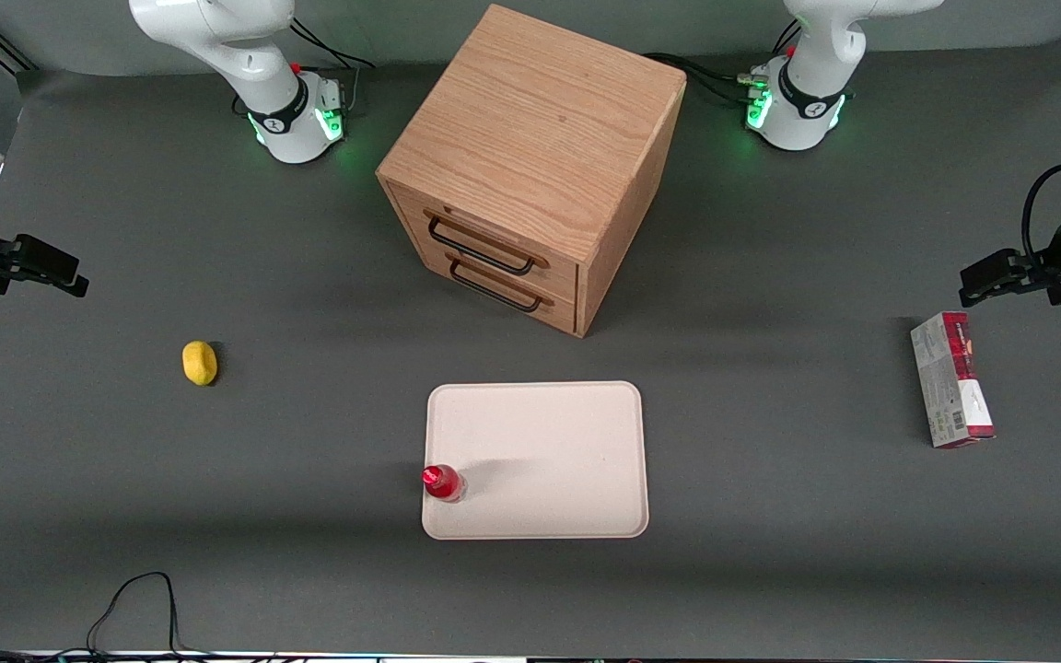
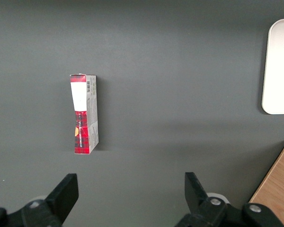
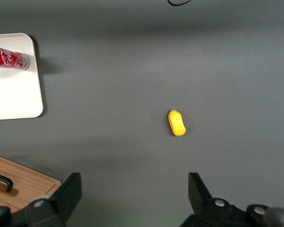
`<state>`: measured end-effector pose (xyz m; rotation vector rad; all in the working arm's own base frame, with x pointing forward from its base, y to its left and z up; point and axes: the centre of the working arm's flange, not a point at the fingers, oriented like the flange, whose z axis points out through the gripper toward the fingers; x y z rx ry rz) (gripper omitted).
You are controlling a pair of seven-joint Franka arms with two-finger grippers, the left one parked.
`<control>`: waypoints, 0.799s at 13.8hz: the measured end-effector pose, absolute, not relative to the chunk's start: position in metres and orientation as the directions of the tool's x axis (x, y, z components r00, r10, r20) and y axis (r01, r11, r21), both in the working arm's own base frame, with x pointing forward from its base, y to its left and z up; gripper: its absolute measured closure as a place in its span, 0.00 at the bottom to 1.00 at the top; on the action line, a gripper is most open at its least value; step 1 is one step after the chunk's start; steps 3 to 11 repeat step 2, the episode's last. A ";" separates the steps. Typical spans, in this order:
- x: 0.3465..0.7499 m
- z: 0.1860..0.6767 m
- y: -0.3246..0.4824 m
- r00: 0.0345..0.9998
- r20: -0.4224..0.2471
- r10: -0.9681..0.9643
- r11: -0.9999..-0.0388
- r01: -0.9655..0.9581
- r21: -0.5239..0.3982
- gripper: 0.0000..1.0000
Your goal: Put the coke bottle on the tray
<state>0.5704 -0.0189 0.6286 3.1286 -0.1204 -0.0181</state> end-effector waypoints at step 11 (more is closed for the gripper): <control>0.570 0.629 -0.019 0.997 -0.011 -0.077 -0.997 -0.077 0.011 0.00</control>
